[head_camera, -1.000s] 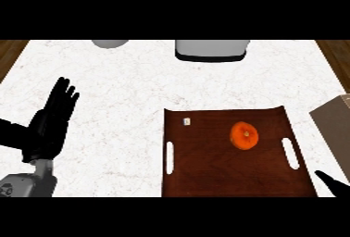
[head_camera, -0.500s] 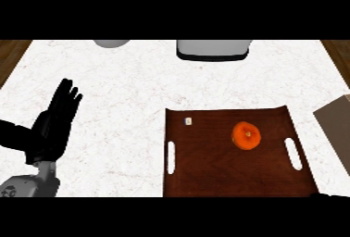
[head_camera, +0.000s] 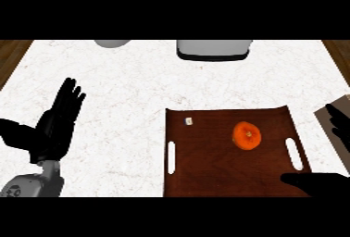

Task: Pick the squash from the tray and place it in the cardboard box

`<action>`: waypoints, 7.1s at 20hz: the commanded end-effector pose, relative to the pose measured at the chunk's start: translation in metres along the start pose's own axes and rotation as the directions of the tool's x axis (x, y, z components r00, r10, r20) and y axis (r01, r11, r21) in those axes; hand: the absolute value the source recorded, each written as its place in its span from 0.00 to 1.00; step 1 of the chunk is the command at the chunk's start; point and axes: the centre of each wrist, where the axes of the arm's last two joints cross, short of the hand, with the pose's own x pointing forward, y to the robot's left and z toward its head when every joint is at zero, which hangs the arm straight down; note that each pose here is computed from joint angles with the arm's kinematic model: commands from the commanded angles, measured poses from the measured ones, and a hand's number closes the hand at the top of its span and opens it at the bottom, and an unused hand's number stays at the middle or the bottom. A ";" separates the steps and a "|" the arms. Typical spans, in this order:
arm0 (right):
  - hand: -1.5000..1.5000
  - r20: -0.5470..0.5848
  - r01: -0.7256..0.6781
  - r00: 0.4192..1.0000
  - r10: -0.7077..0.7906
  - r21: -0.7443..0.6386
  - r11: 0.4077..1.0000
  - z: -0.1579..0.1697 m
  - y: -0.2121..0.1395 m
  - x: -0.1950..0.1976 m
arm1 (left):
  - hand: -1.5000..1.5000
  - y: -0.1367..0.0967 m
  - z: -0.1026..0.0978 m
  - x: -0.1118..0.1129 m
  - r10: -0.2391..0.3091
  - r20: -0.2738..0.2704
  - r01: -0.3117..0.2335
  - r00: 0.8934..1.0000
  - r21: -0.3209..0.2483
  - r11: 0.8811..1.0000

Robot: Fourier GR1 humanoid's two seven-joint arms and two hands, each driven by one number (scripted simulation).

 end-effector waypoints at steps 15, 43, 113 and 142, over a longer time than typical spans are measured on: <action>0.00 -0.091 -0.015 0.996 0.014 -0.006 1.000 -0.036 0.059 0.005 | 0.50 0.009 -0.004 -0.004 0.011 -0.019 -0.011 1.000 0.005 1.000; 0.00 -0.147 -0.021 0.989 0.029 0.054 0.998 -0.080 0.094 -0.018 | 0.50 0.000 -0.006 0.021 0.009 -0.006 -0.009 1.000 0.015 1.000; 1.00 0.363 -0.219 0.825 0.433 -0.500 0.838 0.155 0.024 0.049 | 0.50 -0.001 0.001 0.008 0.015 -0.001 -0.015 1.000 0.010 1.000; 1.00 -0.142 -0.735 0.667 0.732 -0.286 0.615 -0.055 -0.119 -0.070 | 0.50 0.005 0.004 0.002 0.015 0.001 -0.015 1.000 -0.008 1.000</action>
